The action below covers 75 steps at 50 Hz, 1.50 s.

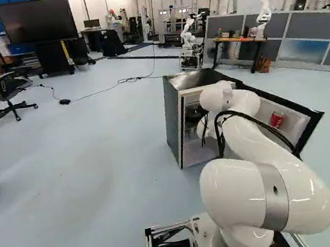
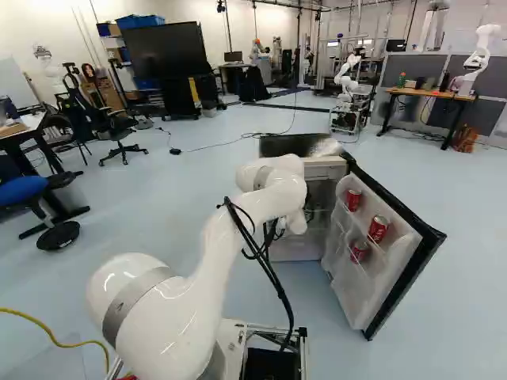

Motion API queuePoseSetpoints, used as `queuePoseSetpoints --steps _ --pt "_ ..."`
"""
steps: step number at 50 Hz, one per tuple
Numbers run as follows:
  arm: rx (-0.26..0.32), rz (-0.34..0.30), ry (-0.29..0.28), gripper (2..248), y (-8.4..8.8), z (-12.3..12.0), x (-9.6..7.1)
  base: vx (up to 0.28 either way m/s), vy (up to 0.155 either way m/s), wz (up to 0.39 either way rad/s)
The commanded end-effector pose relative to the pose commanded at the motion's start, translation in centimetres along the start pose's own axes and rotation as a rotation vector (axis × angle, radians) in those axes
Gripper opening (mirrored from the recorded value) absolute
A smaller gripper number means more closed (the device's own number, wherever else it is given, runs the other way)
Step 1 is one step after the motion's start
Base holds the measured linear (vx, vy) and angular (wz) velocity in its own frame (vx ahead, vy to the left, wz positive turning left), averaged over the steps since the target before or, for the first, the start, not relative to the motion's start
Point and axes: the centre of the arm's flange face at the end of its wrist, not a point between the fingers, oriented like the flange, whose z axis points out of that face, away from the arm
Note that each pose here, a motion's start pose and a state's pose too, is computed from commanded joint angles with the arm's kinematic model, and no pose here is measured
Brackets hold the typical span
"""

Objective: Grab a drink from the fridge

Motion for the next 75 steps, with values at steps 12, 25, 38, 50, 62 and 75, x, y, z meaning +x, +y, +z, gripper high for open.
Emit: queuePoseSetpoints --steps 12,25,38,50,62,75 --pt "0.0 -0.012 -0.019 247 0.1 1.0 -0.7 0.0 0.0 0.0" --pt "-0.002 -0.026 -0.032 247 0.1 2.1 -1.3 0.0 0.0 0.0" --pt "-0.003 -0.04 -0.009 247 0.1 3.2 -1.7 0.0 0.0 0.0" --pt "-0.004 -0.047 0.005 247 0.1 3.7 -1.9 0.0 0.0 0.0" --pt "-0.004 -0.048 0.007 164 0.1 3.7 -1.9 0.0 0.0 0.0" --pt "-0.004 -0.048 0.007 95 0.1 3.7 -1.9 0.0 0.0 0.0"
